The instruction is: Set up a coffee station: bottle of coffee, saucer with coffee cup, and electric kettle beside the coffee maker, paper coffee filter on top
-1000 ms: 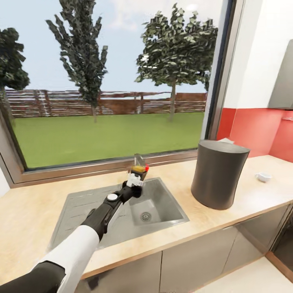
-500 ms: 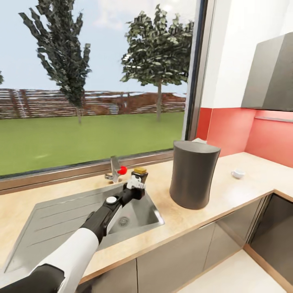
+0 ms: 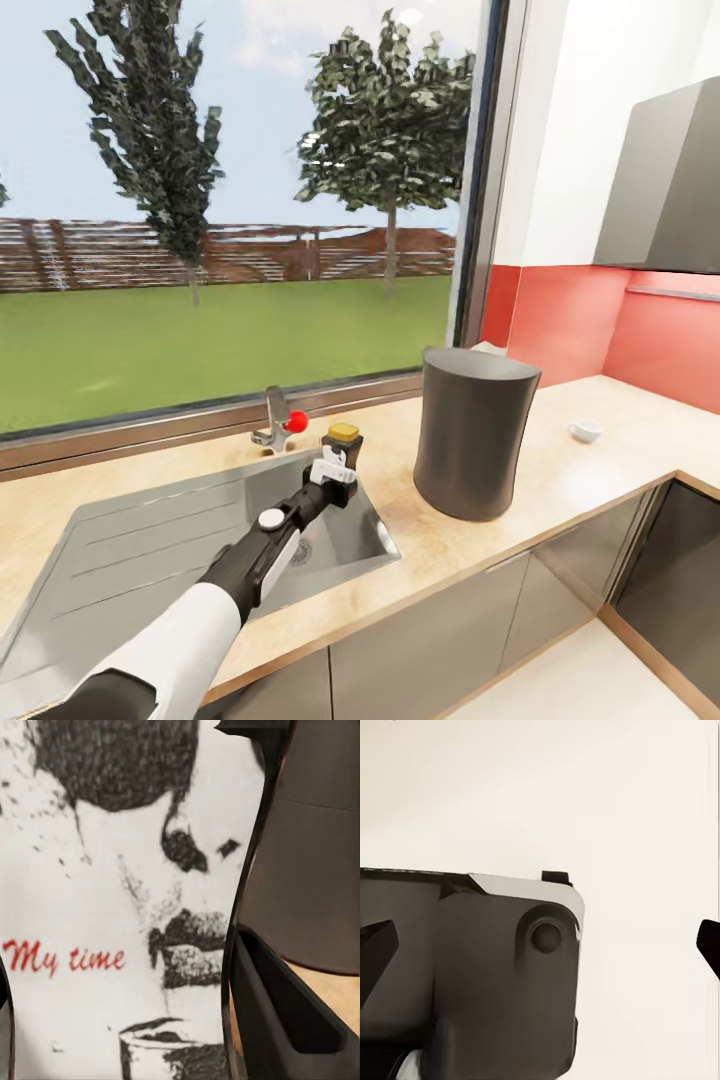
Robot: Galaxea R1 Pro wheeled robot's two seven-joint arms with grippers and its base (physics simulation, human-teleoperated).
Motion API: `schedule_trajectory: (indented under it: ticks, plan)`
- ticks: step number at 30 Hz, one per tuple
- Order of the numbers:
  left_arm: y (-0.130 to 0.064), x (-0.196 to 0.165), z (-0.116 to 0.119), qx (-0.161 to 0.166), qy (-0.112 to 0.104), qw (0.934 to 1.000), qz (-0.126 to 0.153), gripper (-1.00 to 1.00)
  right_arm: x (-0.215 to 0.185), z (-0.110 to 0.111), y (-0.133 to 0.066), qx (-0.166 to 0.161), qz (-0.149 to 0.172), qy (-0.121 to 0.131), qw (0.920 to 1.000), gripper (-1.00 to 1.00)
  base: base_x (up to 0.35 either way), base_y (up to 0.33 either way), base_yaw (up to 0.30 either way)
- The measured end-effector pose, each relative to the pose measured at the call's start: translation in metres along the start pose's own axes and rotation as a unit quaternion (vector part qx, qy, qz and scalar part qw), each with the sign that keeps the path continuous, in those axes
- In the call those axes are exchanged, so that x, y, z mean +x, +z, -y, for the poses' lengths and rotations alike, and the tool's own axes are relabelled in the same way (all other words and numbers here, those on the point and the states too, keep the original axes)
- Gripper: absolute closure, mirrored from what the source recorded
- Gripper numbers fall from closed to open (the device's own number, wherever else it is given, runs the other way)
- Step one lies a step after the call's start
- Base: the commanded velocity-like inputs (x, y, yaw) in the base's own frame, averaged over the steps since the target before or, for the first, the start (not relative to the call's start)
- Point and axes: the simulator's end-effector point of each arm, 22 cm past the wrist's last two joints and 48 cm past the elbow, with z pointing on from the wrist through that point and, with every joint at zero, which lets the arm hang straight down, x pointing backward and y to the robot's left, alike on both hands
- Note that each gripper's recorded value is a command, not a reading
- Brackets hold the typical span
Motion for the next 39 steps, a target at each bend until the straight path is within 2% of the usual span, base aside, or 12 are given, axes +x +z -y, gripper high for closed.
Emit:
schedule_trajectory:
  ticks: [9, 16, 21, 27, 39]
  plan:
    - [-0.001, 0.001, -0.001, -0.003, -0.001, 1.0, 0.005, 1.0, 0.0, 0.002, 0.0, 0.002, 0.0, 0.0, 1.0, -1.0, 0.273, -0.177, 0.0]
    - [-0.003, 0.016, -0.002, -0.003, -0.004, 1.0, -0.006, 1.0, 0.0, 0.003, 0.0, 0.002, 0.0, 0.0, 1.0, -1.0, 0.268, -0.175, 0.0]
    - [-0.005, 0.026, -0.002, -0.005, -0.003, 1.0, -0.001, 1.0, 0.0, 0.003, 0.0, 0.002, 0.0, 0.0, 1.0, -1.0, 0.047, -0.026, 0.0]
    - [-0.01, 0.044, 0.002, -0.003, -0.008, 0.9999, -0.014, 1.0, 0.0, 0.003, 0.0, 0.002, 0.001, 0.0, 1.0, -1.0, 0.124, -0.039, 0.0]
    - [-0.008, 0.046, 0.012, 0.002, -0.013, 0.9998, -0.014, 1.0, 0.0, 0.003, 0.0, 0.002, 0.0, 0.0, 1.0, -1.0, 0.089, -0.036, 0.0]
